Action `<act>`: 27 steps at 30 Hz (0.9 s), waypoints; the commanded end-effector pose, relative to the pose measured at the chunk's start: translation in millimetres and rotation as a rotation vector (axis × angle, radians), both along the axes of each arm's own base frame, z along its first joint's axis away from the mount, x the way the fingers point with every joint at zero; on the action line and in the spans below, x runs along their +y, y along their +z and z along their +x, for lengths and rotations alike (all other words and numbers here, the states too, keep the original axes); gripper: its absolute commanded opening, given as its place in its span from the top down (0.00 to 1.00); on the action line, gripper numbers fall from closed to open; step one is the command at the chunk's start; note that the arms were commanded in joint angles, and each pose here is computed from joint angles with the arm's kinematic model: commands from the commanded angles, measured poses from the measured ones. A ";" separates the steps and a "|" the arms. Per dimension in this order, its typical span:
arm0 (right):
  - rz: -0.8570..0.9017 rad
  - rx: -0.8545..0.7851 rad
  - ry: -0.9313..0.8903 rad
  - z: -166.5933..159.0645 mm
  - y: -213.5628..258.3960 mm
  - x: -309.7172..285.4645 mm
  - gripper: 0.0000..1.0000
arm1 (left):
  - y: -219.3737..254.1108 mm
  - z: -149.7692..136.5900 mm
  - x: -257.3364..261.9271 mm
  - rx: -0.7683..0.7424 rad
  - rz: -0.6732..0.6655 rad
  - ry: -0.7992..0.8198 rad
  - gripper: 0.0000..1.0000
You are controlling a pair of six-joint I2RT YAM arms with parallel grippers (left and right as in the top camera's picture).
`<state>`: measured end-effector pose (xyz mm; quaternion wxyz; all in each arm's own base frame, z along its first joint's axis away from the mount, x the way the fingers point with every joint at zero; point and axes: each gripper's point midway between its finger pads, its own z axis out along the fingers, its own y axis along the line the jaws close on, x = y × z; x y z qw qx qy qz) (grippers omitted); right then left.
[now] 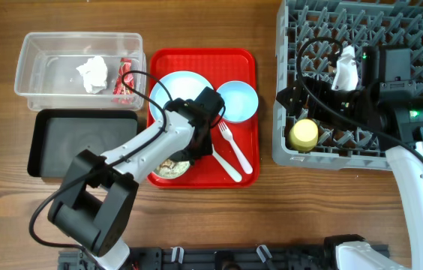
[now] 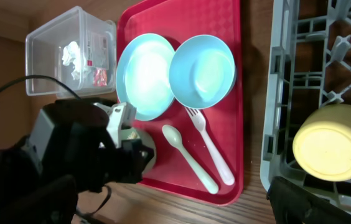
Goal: Sort waste into correct bins and load items into the dishwasher rack
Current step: 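Grasp the green bowl of rice with the left gripper, then tip the green bowl over the black tray to empty the rice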
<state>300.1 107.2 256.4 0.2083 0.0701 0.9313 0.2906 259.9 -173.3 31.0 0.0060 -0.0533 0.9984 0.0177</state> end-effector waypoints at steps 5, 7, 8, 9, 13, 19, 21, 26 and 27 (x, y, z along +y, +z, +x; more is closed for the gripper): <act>0.008 -0.031 0.019 -2.1 10.7 2.8 0.00 | 94.1 24.7 -5.9 -0.127 -0.249 -0.110 0.96; 0.008 -0.030 0.019 -2.2 10.6 2.8 0.00 | 110.4 31.2 5.3 -0.156 -0.318 -0.079 0.96; 0.008 -0.031 0.019 -2.1 10.7 2.8 0.00 | 117.2 33.8 11.4 -0.164 -0.355 -0.066 0.96; 0.008 -0.031 0.019 -2.1 10.7 2.8 0.00 | 122.6 37.1 18.4 -0.171 -0.391 -0.050 0.96; 0.008 -0.031 0.019 -2.1 10.6 2.8 0.00 | 136.5 50.4 47.8 -0.179 -0.567 0.013 0.96; 0.008 -0.031 0.019 -2.1 10.6 2.8 0.00 | 149.3 61.2 98.0 -0.238 -0.870 0.125 0.96; 0.008 -0.031 0.018 -2.1 10.7 2.8 0.00 | 152.4 62.3 114.3 -0.273 -0.999 0.168 0.96; 0.008 -0.032 0.018 -1.8 10.8 2.8 0.00 | 142.8 58.9 144.7 -0.324 -1.229 0.284 0.96; 0.008 -0.032 0.019 -1.8 10.8 2.8 0.00 | 140.8 58.4 148.1 -0.328 -1.261 0.304 0.96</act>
